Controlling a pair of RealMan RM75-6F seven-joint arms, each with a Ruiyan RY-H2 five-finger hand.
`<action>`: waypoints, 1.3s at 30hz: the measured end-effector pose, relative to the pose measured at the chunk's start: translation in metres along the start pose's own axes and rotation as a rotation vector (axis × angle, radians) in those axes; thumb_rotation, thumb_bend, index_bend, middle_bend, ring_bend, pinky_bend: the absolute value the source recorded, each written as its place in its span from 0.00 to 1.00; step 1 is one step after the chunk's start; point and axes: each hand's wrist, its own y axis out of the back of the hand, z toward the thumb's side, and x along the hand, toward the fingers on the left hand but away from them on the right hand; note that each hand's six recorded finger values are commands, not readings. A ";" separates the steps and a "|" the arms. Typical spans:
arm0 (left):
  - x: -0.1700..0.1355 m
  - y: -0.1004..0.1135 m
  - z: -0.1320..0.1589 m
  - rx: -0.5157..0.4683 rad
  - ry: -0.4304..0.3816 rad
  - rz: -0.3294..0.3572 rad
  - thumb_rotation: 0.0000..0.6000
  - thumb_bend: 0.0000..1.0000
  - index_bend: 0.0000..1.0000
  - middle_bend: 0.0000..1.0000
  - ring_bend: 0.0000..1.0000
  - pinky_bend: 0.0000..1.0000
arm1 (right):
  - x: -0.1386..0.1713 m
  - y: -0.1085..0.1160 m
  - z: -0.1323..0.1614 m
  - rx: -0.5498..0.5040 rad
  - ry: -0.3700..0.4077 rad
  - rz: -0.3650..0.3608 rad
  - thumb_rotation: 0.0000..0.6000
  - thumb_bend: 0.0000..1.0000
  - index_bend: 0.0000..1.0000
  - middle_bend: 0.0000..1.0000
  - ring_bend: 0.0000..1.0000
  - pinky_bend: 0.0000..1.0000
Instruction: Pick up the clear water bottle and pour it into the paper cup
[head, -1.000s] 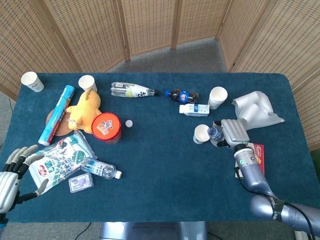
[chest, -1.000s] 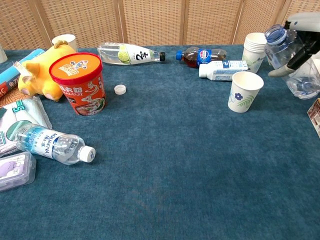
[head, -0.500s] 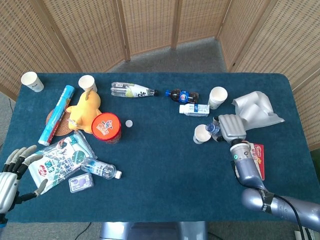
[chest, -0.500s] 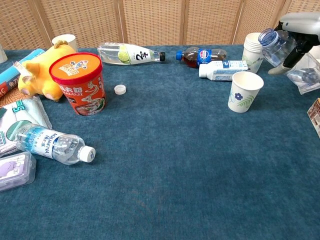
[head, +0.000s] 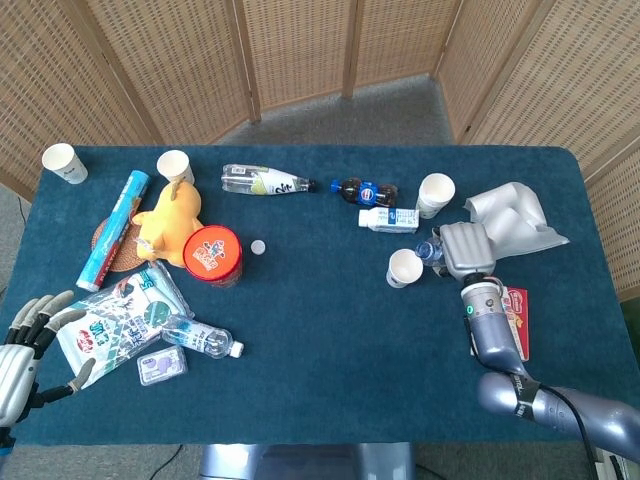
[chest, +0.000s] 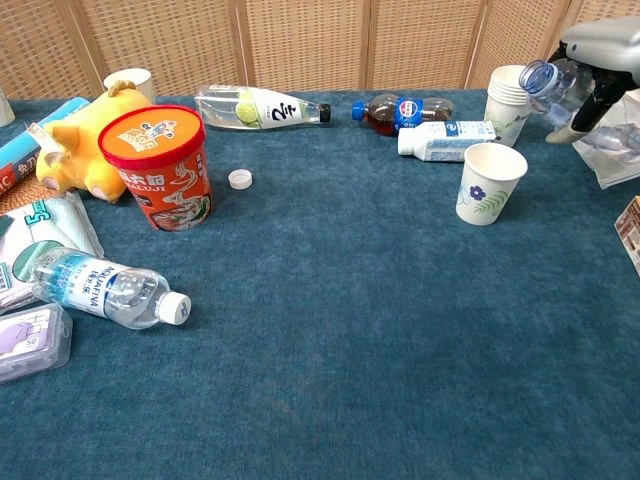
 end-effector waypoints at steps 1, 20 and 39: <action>0.000 0.000 0.000 0.000 0.000 0.001 0.75 0.39 0.21 0.12 0.00 0.00 | 0.000 0.000 0.000 0.009 0.000 -0.004 1.00 0.32 0.69 0.71 0.58 0.62; -0.002 0.000 -0.003 -0.004 0.005 0.000 0.74 0.39 0.21 0.12 0.00 0.00 | -0.001 -0.005 0.015 0.190 0.014 -0.065 1.00 0.32 0.69 0.71 0.58 0.62; -0.003 0.000 -0.006 -0.006 0.013 0.002 0.75 0.39 0.21 0.12 0.00 0.00 | -0.007 -0.009 0.023 0.287 0.017 -0.116 1.00 0.32 0.68 0.70 0.58 0.62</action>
